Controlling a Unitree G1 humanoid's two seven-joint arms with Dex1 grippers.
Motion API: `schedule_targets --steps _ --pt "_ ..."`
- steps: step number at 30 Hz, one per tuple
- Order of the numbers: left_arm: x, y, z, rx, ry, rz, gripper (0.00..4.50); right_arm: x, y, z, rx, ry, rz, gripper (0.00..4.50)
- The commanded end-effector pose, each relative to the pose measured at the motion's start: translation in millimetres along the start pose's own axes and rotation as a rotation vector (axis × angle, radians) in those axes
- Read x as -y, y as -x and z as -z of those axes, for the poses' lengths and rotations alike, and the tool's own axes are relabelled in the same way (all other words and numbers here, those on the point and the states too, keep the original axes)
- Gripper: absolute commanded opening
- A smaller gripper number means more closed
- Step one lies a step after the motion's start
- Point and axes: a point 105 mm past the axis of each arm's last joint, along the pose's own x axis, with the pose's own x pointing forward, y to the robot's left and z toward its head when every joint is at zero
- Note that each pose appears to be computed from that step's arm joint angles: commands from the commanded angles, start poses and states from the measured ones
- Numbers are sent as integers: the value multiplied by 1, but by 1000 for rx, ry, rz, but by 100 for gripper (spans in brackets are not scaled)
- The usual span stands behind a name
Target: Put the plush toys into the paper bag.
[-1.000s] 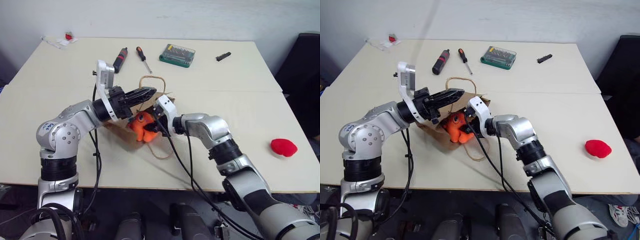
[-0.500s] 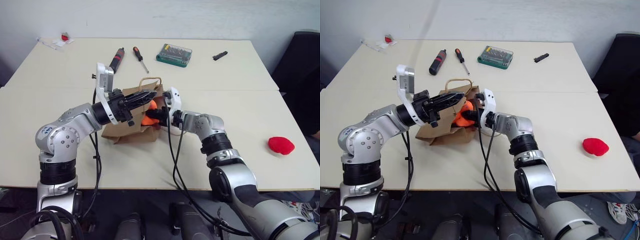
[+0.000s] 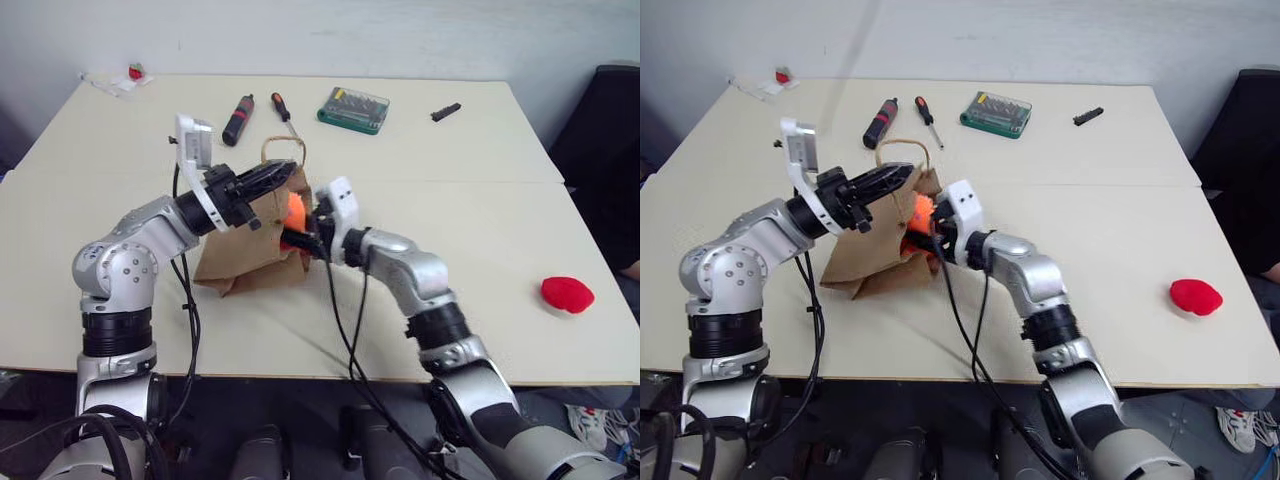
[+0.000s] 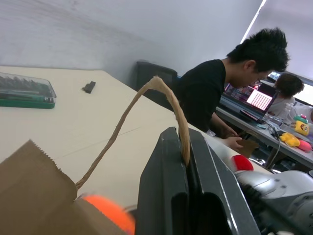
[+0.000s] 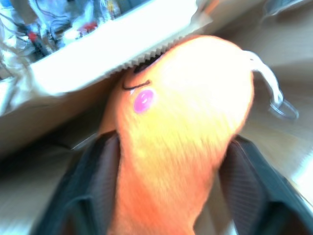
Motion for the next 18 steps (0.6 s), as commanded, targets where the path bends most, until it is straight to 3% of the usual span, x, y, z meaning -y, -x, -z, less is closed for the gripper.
schedule_targets --steps 1,2,8,13,15,18 --pt "13 9 -16 29 -3 67 0 -9 39 -23 57 49 3 418" --pt "15 12 -17 23 4 78 0 -5 58 -25 56 60 50 447" --pt "17 27 -16 -14 13 81 0 29 159 -33 65 45 443 447" --pt "23 27 -13 -14 24 104 0 57 283 -14 -67 58 930 447" --pt "24 25 -9 -14 31 110 0 54 293 -11 -92 44 943 447" --pt "25 21 1 -43 30 120 0 43 260 -15 -66 29 776 447"
